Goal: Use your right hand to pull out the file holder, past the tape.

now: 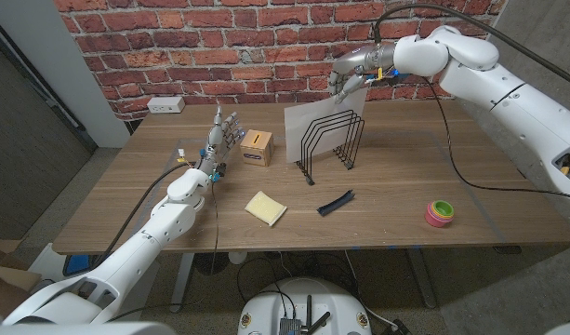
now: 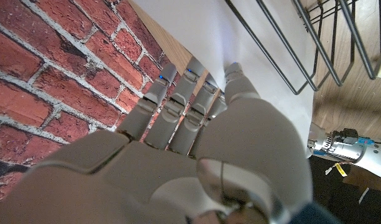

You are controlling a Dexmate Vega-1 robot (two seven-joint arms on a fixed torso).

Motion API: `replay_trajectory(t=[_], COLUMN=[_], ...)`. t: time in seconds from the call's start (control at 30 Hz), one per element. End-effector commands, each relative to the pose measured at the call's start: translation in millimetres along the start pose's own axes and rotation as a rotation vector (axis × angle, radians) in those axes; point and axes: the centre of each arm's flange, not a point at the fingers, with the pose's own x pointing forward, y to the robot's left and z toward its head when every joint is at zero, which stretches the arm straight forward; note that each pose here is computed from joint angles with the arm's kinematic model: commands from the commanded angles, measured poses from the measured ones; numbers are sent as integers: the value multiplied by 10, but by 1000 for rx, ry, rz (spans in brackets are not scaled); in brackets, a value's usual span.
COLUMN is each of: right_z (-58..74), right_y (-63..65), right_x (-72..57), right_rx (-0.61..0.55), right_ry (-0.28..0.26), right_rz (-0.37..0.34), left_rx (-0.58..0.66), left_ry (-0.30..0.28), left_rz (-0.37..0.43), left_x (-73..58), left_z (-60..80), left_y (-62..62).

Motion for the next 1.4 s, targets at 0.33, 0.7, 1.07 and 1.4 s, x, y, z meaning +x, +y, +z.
replay_trajectory(t=[0.33,0.7,1.07,1.4], right_z=[2,3,1,9], right_y=[-123,-169,-198,-222], right_x=[-96,-187,-257,-303], right_rx=[0,0,3,-1], right_ry=[12,29,42,56], right_rz=[-28,-48,-67,-68], left_rx=[0,0,0,0], left_ry=[0,0,0,0], left_rz=[0,0,0,0], left_x=[0,0,0,-1], left_z=[-1,-1,-1,0], left_y=[0,0,0,0])
